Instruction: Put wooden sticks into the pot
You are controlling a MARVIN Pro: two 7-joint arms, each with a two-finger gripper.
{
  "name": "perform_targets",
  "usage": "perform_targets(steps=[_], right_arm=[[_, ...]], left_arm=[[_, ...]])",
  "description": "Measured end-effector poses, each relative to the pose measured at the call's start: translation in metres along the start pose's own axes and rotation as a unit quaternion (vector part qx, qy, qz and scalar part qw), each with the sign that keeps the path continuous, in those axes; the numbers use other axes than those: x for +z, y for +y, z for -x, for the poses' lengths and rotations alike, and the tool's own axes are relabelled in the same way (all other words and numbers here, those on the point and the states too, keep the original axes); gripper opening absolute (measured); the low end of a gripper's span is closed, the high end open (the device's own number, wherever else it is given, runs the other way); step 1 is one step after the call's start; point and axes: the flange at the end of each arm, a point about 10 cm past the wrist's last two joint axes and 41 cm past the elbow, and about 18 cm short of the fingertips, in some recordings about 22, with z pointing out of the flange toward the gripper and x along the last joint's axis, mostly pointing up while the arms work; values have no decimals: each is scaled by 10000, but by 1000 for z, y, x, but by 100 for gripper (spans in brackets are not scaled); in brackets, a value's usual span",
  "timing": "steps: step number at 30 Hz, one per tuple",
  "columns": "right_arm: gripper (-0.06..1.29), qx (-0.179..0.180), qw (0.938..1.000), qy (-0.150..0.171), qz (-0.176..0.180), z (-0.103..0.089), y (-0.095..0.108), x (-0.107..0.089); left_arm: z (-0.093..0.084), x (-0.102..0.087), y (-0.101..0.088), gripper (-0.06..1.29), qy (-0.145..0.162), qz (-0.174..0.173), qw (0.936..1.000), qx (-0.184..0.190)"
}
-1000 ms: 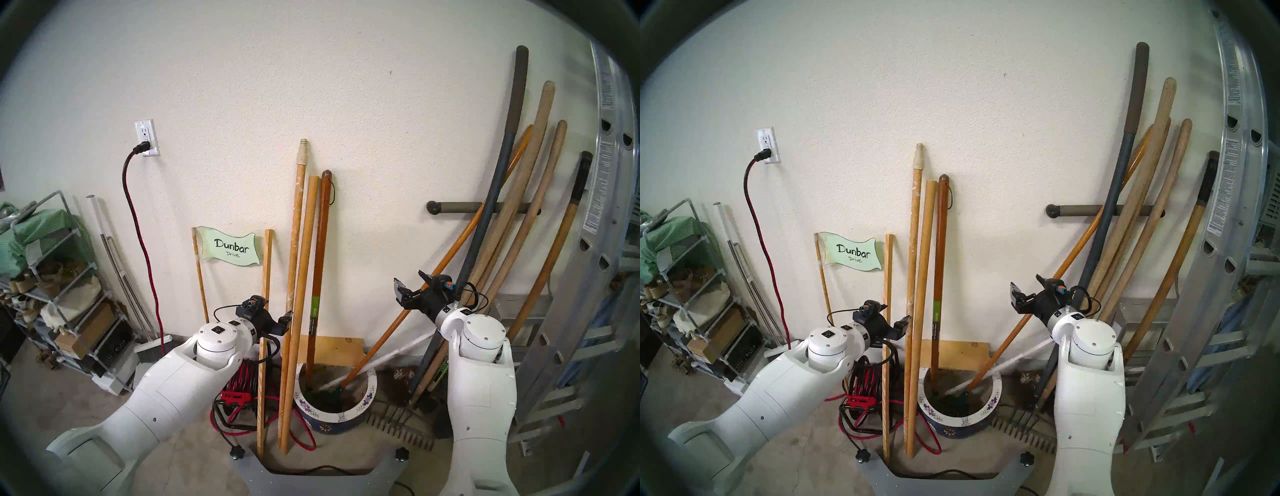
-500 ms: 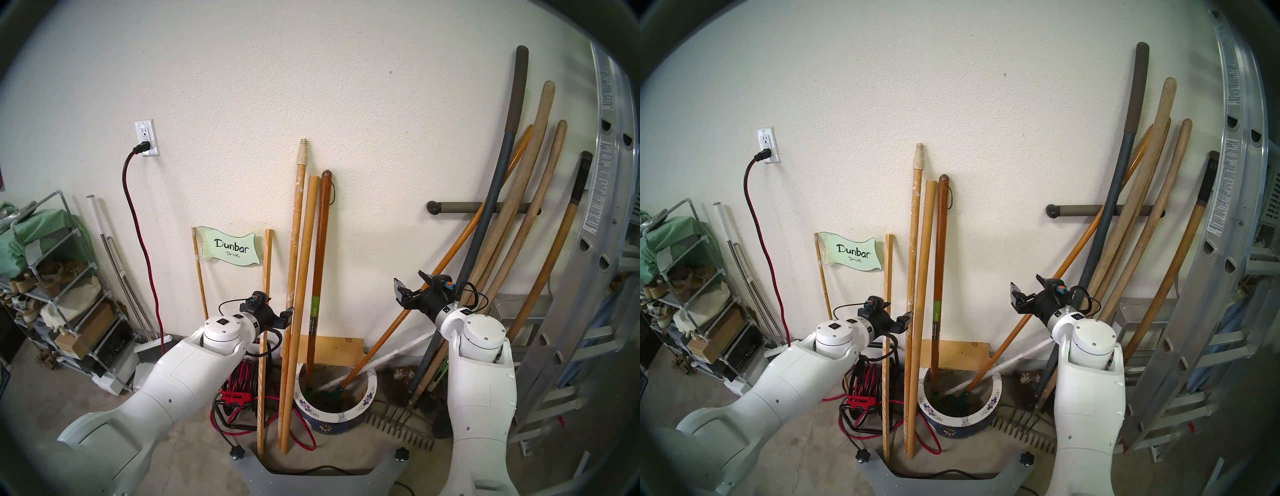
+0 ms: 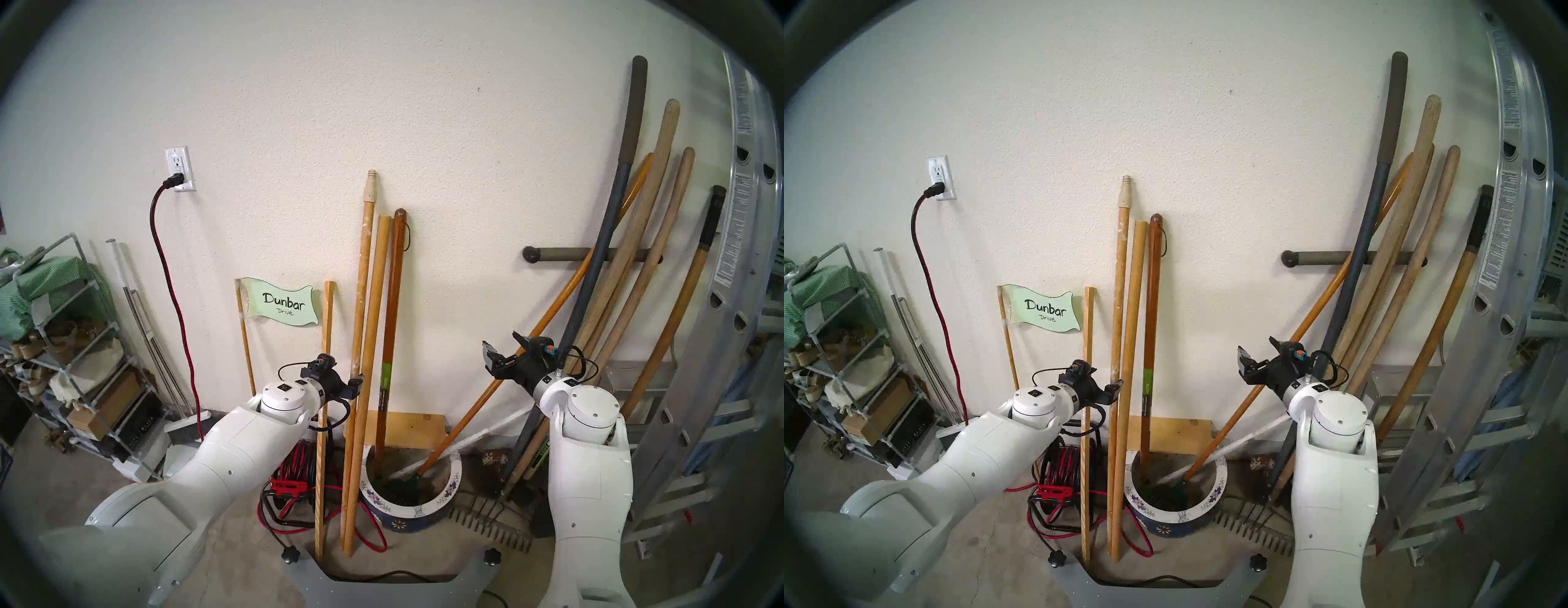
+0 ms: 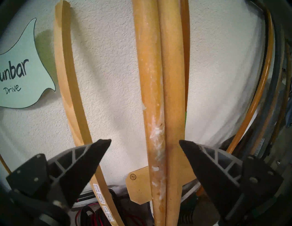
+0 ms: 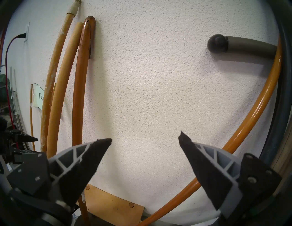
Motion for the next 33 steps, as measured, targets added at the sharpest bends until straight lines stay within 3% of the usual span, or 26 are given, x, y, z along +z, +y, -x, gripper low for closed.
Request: perform_targets(steps=[13,33], right_arm=[[122,0,10000,0,0,0,0,0],[122,0,10000,0,0,0,0,0]], left_arm=[[-1,8,-4,123,41,-55,10000,23],[12,28,-8,123,-134,-217,9997,53]])
